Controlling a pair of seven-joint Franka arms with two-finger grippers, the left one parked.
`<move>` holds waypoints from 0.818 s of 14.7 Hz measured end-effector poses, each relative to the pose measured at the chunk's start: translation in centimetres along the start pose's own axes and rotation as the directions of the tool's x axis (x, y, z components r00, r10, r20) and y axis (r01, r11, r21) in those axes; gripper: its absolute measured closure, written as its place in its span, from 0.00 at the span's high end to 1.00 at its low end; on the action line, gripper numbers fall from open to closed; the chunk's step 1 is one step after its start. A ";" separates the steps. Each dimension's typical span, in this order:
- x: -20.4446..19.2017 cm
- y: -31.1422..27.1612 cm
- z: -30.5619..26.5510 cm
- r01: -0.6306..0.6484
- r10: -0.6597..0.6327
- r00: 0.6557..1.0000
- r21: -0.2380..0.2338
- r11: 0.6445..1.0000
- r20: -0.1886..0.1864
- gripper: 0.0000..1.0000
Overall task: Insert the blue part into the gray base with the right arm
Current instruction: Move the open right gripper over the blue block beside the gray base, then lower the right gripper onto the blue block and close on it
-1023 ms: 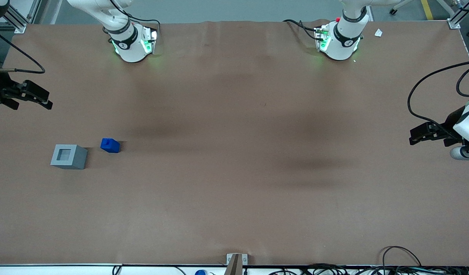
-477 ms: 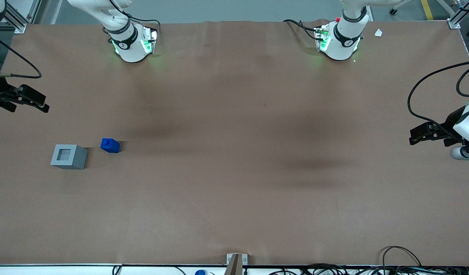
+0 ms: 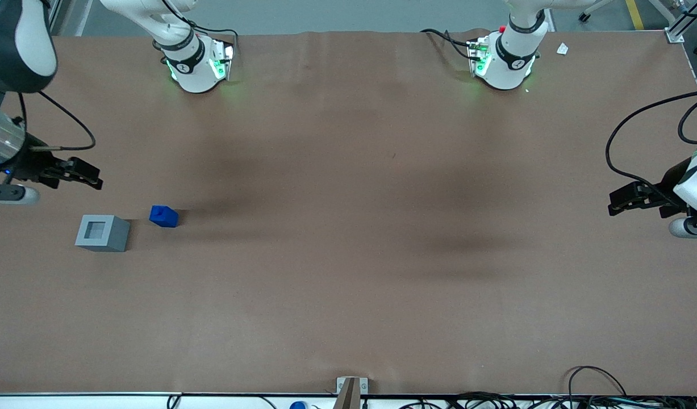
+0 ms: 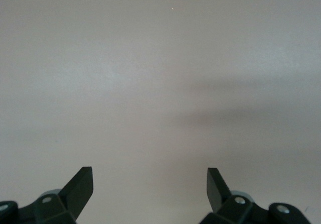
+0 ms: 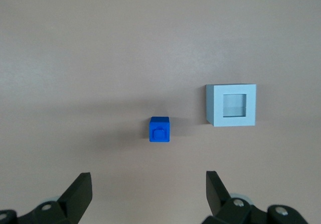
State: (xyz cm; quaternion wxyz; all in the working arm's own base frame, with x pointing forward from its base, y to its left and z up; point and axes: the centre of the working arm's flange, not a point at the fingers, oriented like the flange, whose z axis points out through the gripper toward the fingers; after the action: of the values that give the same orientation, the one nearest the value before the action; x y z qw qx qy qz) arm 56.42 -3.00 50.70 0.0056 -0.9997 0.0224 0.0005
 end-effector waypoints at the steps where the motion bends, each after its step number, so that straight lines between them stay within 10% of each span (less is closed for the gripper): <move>1: -0.1 0.0 1.3 0.000 0.000 1.000 0.000 1.000 0.001 1.00; 12: -1.1 0.0 15.4 0.001 -0.001 1.000 -0.008 1.000 -0.003 1.00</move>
State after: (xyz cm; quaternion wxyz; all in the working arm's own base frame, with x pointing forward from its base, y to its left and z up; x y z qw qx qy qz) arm 55.31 -2.78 35.28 0.0016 -0.9998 0.0218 -0.0007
